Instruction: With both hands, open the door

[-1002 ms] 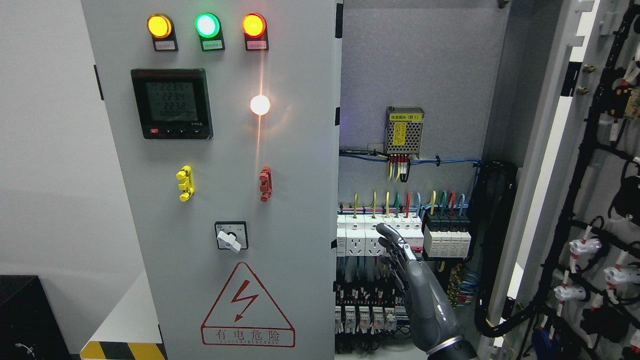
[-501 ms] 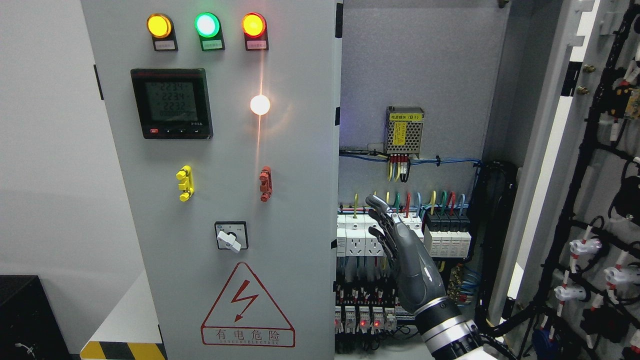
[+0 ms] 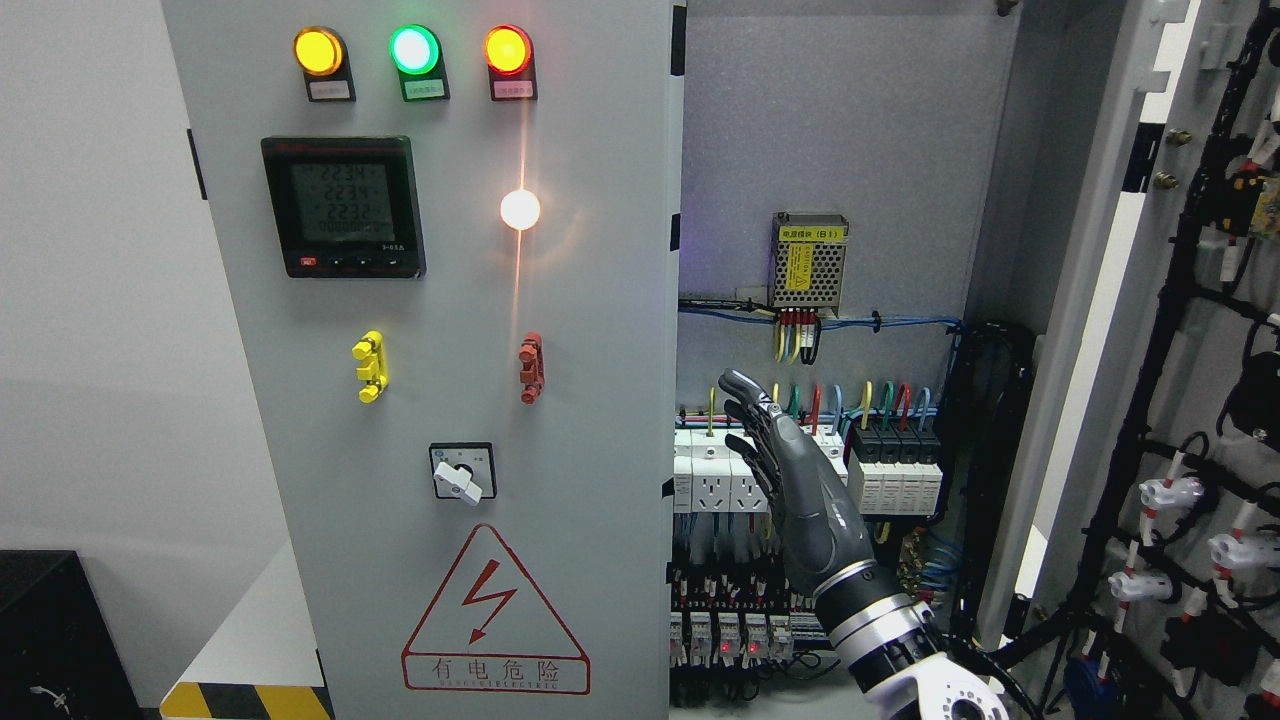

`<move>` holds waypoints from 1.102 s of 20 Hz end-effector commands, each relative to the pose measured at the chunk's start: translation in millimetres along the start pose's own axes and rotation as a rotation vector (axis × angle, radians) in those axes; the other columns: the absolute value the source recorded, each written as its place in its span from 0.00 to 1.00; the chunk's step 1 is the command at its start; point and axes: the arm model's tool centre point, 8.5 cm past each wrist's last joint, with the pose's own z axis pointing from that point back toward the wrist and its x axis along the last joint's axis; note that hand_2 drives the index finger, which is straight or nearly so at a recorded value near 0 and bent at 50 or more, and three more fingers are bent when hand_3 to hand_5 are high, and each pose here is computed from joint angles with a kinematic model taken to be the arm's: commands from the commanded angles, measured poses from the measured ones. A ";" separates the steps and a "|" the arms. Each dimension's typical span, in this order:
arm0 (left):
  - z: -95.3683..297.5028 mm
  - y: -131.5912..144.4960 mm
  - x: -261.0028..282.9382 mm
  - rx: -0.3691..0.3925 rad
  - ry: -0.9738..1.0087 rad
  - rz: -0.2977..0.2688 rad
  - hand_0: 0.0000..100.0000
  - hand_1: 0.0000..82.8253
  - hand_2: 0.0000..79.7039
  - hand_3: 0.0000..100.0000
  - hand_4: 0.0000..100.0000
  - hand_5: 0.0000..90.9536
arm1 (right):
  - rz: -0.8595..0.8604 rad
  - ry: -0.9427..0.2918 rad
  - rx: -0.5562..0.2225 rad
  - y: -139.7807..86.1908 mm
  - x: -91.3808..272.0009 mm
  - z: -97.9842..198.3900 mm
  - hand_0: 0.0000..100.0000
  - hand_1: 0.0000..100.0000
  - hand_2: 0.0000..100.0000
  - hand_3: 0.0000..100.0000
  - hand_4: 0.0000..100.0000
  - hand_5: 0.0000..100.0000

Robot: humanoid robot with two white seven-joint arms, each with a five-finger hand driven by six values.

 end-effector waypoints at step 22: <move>0.6 8.3 10.1 0.010 -0.030 -0.007 0.00 0.00 0.00 0.00 0.00 0.00 | -0.075 0.072 0.065 1.8 -11.8 -27.6 0.00 0.00 0.00 0.00 0.00 0.00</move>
